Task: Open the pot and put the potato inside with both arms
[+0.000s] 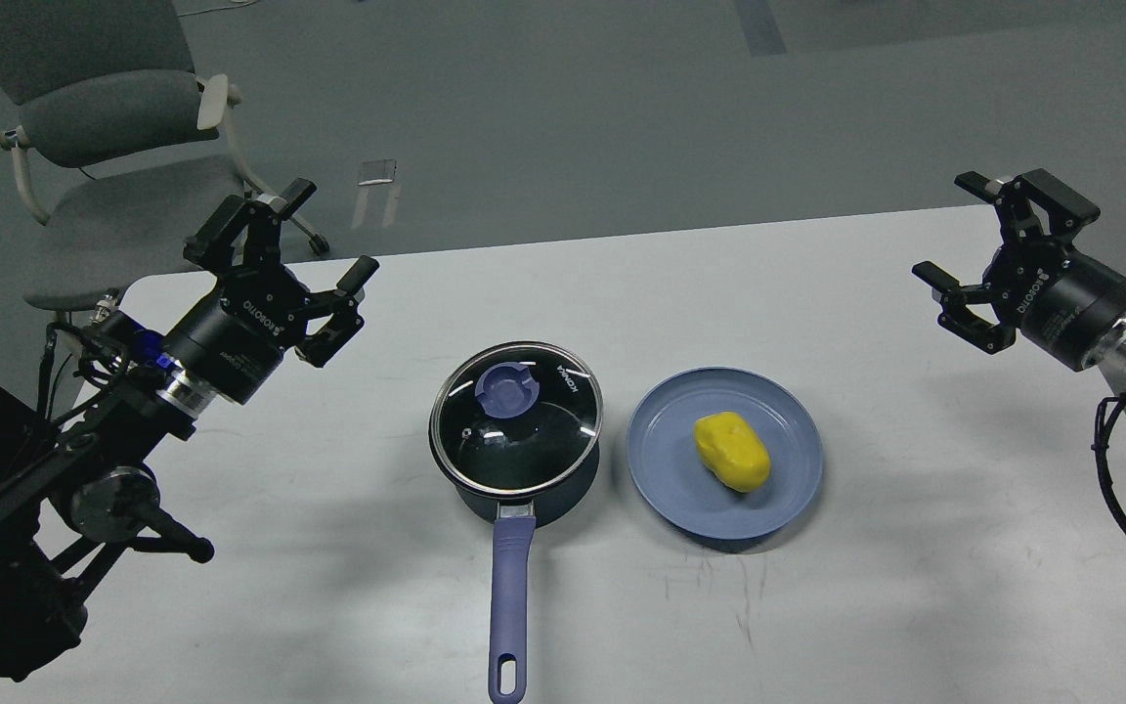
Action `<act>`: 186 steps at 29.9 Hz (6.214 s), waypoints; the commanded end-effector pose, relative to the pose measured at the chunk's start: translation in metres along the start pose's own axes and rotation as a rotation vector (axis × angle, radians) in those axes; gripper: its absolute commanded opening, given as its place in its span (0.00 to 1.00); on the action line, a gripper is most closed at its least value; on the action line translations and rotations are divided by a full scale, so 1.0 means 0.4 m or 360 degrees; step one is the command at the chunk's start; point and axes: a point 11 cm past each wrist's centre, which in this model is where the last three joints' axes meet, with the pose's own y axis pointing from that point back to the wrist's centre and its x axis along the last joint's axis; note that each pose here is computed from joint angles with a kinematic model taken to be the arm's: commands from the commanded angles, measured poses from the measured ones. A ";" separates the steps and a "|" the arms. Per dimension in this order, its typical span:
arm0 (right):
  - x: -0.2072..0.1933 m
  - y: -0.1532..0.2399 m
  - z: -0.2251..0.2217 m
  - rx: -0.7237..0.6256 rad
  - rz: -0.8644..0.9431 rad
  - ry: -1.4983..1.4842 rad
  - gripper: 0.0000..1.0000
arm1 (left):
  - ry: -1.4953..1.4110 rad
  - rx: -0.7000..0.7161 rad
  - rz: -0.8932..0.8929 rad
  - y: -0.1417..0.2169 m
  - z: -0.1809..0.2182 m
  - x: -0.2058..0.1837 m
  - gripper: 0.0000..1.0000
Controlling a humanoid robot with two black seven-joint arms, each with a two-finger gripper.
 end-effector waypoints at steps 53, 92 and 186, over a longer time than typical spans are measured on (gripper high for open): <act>0.031 0.026 0.001 -0.0011 0.0001 -0.0009 1.00 | -0.1367 0.0314 -0.0814 -0.065 0.086 -0.186 0.98; 0.036 0.031 0.009 -0.0023 0.0028 -0.0003 1.00 | -0.2736 0.0696 -0.1533 -0.081 -0.181 -0.200 0.97; 0.037 0.041 0.020 -0.0039 0.0034 -0.0014 1.00 | -0.2622 0.1448 -0.0922 0.374 -0.166 0.205 0.45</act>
